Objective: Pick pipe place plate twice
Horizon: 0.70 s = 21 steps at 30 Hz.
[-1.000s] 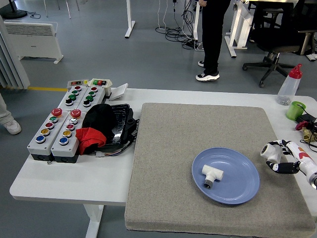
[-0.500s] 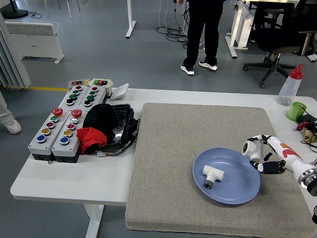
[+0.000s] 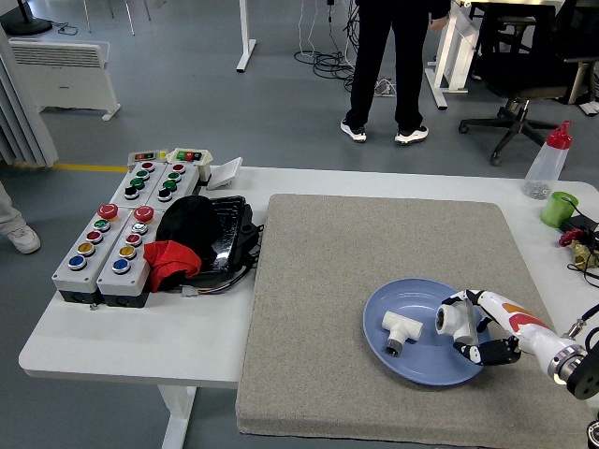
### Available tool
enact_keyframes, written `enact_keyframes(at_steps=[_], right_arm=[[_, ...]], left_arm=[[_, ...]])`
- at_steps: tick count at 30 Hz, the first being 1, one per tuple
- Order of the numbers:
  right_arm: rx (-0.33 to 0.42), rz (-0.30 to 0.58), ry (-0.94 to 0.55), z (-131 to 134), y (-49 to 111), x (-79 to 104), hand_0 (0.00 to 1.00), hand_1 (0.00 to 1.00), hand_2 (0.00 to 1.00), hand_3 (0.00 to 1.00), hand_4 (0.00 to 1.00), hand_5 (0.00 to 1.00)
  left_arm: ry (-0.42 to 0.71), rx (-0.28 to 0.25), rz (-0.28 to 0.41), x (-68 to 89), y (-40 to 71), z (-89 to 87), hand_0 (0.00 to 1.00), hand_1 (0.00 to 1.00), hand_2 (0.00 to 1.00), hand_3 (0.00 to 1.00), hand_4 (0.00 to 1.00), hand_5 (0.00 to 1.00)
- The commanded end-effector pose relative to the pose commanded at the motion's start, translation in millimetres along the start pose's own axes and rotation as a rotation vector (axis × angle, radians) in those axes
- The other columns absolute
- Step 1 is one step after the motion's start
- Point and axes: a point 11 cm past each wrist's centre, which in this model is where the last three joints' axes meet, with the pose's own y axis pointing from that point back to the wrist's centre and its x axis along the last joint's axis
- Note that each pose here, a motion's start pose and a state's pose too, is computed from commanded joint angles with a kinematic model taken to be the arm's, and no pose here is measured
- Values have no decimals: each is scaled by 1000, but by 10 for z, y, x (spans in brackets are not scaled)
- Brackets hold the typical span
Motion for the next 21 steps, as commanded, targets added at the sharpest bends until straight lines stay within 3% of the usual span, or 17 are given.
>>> enact_keyframes(at_steps=[3,4,9,10,21], right_arm=[[2,-17,28,-2,-5,-19,679,698,702,722,666,252],[9,-19,39,-7,-7,-18,877,856,961,897,794,312],[34,-19,48,-28,-9,-12,877,856,961,897,794,312],[36,-18,46,-30,-9,-10,944,896,998,987,858,350],[38,33,-20,-13,5,104,961,905,998,998,877,366]], left_arm=[[0,0,0,1,0,-1,635,605,636,707,628,998],[0,0,0,2,-1,-2,634,605,636,708,627,998],[-2,2,2,7,-2,-7,634,605,636,708,627,998],[-2,2,2,8,-3,-8,634,605,636,707,626,998],[-1,-1,-4,-10,3,8,634,605,636,707,626,998]])
